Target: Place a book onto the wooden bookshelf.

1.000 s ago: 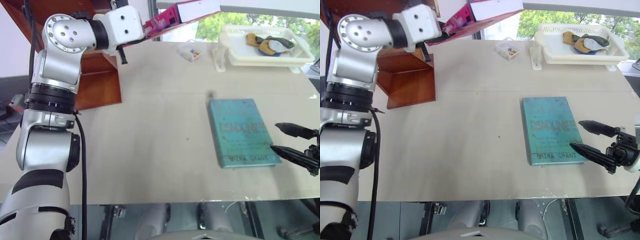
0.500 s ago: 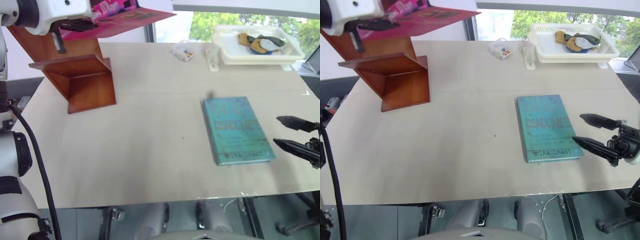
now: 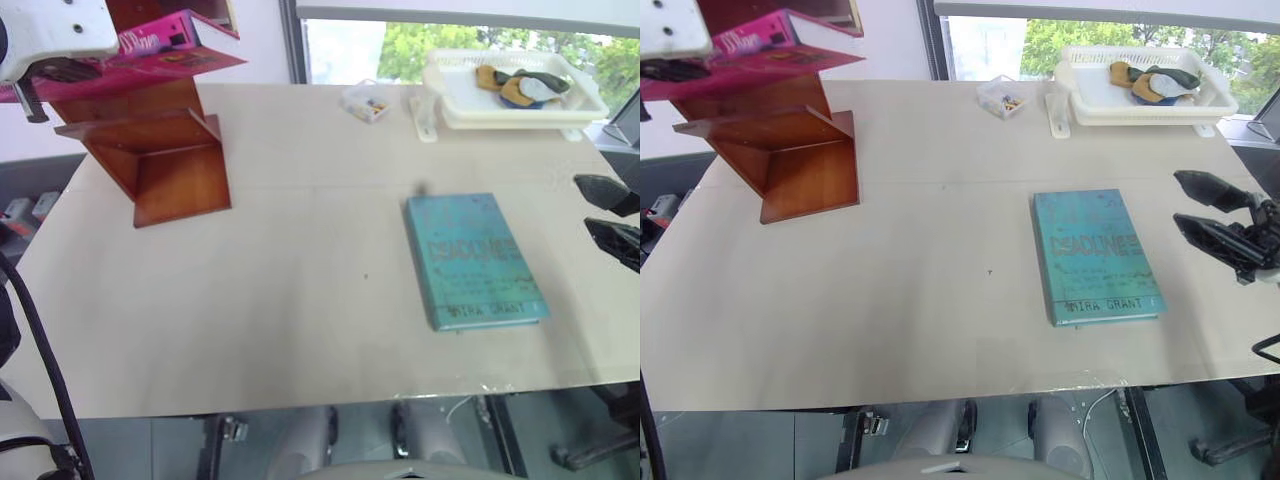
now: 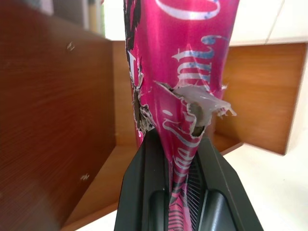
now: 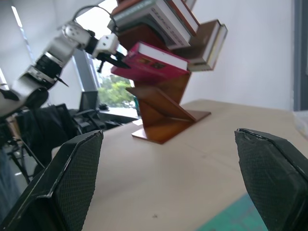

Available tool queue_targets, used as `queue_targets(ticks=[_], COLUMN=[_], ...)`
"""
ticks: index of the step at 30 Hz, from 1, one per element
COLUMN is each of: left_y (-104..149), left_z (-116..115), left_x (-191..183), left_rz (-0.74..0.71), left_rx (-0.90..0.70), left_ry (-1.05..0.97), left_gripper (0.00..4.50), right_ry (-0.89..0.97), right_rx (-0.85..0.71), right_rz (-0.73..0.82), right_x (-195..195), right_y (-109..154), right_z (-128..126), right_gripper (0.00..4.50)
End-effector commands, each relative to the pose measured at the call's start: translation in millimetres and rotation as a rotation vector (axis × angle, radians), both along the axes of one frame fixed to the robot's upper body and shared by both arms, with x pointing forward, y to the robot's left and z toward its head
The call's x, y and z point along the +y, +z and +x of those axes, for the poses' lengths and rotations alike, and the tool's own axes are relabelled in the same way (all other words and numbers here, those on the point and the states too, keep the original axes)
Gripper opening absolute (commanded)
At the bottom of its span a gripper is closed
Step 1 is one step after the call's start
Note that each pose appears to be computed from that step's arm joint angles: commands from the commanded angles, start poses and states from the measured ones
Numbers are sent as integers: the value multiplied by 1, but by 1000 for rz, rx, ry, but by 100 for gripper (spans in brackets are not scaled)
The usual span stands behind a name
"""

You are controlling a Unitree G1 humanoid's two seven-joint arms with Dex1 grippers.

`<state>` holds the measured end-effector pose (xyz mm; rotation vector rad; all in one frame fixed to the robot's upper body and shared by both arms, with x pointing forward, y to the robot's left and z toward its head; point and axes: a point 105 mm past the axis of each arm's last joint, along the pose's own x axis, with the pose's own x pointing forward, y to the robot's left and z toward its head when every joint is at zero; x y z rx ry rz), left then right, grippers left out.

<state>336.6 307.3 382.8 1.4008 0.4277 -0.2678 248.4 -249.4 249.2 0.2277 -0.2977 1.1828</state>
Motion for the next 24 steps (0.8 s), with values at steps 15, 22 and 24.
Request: queue_targets(ticks=[15,22,24], left_y=[11,9,7], left_z=[16,20,20], left_x=[17,23,22], left_rz=[143,170,175], left_rx=[-25,-23,-11], left_ry=[136,152,145], left_gripper=[0,138,235], right_ry=[79,33,-2], right_rx=[-34,-52,-74], right_rz=[-18,-24,-13], right_x=[10,0,-4], right_y=[4,6,9], right_z=[1,1,5], right_gripper=[450,450,450])
